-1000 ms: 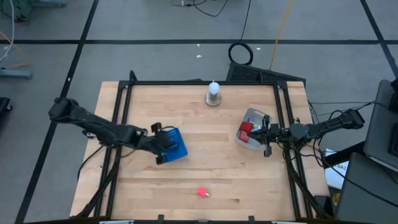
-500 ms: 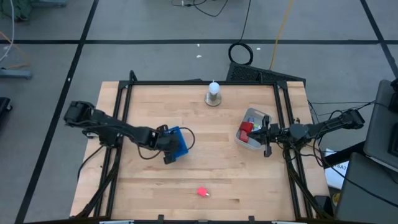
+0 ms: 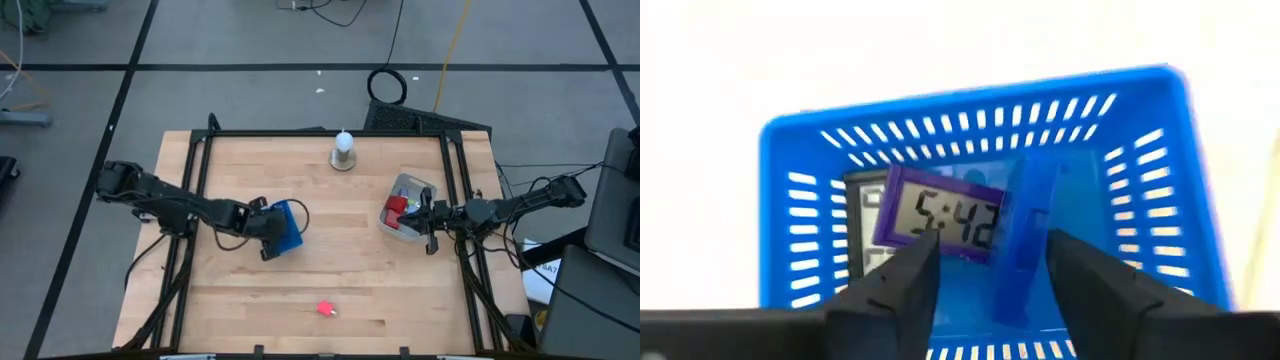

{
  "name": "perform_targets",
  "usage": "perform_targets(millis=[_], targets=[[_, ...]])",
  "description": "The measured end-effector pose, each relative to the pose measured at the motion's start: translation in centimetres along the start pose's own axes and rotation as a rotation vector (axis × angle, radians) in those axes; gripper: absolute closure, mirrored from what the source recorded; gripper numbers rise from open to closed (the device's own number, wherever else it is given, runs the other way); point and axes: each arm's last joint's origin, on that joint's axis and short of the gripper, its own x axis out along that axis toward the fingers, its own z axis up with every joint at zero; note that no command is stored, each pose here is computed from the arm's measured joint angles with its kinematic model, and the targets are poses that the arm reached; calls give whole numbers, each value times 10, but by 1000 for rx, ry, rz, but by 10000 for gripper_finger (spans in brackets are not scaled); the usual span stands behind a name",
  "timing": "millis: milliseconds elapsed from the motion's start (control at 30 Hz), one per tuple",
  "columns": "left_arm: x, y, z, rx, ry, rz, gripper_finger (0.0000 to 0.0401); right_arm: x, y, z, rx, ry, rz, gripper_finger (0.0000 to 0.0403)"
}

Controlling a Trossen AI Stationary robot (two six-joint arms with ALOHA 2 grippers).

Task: Pick & Place Office items
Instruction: Put the light blue digital timer into the blue bin, then put the pink charger adapter into the gray bin

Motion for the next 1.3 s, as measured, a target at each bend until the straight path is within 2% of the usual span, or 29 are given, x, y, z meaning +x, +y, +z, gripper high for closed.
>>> perform_targets(millis=[167,300,433,567,600,800,1033,1200,1300], targets=[[-34,4,5,-15,-157,15,197,0,0,0,-1,0,-2,394],[-77,4,3,-9,-367,59,213,0,0,1,2,-9,-3,394],[-124,6,-10,-41,-596,116,275,0,0,1,-1,-8,-3,394],[-151,11,-34,-3,-710,28,373,0,0,0,-5,-5,-3,394],[-155,12,-40,6,-747,-9,387,0,0,0,-7,-2,-3,394],[-150,30,-77,-25,-905,-148,397,2,0,-2,-13,19,-6,394],[-122,48,-100,-106,-994,-130,399,3,1,-2,-20,17,-6,394],[-107,63,-108,-160,-935,-72,399,5,1,-2,-31,14,-6,394],[-103,69,-111,-178,-920,-83,400,6,1,-3,-36,32,-7,394]])
